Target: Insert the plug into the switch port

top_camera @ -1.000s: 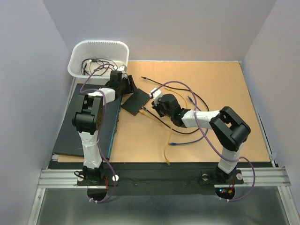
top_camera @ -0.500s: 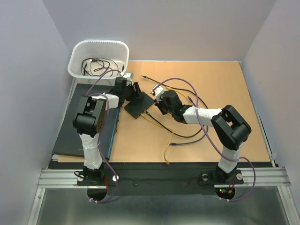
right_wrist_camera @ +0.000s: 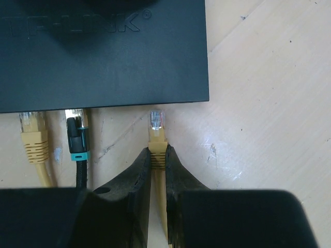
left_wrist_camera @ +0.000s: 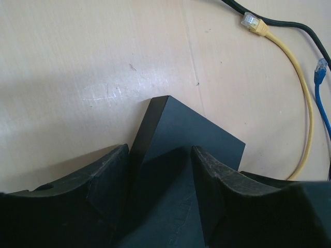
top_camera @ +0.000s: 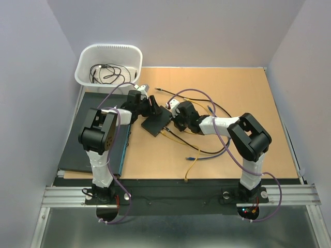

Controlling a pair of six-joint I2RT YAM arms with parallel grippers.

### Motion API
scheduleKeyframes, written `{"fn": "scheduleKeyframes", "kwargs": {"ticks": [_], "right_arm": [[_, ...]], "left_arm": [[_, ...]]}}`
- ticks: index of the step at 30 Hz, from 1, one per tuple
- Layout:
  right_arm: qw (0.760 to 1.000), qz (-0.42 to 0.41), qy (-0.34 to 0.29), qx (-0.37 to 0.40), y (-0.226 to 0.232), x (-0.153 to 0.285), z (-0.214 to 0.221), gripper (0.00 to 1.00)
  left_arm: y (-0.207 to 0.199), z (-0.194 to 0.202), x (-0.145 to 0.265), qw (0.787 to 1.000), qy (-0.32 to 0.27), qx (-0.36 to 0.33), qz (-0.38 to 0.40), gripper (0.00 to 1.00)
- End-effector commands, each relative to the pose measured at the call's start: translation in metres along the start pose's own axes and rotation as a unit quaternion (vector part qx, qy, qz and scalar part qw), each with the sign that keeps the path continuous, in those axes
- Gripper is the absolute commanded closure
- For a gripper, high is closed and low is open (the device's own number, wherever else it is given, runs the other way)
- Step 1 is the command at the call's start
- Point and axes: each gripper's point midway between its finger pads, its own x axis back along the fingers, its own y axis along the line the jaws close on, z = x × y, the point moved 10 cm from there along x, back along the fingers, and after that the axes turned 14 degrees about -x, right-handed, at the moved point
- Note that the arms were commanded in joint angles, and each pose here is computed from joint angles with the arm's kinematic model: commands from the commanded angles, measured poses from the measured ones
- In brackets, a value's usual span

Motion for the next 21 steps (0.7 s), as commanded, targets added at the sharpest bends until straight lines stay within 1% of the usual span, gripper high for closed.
{"fn": "scheduleKeyframes", "kwargs": {"ticks": [1,11,21], "right_arm": [[0.999,-0.031,0.0,-0.017,0.008,0.009,-0.003,1.0],[0.999,-0.043,-0.002,-0.028,0.013,0.001,-0.01,1.0],[0.999,-0.003,-0.003,-0.045,0.01,-0.012,-0.02,0.99]], "left_arm": [[-0.001,0.039,0.005,0.996,0.083,0.036,-0.002,0.37],[0.0,0.05,0.006,0.995,0.091,0.037,-0.003,0.38],[-0.003,0.052,0.009,0.995,0.091,0.028,-0.005,0.4]]}}
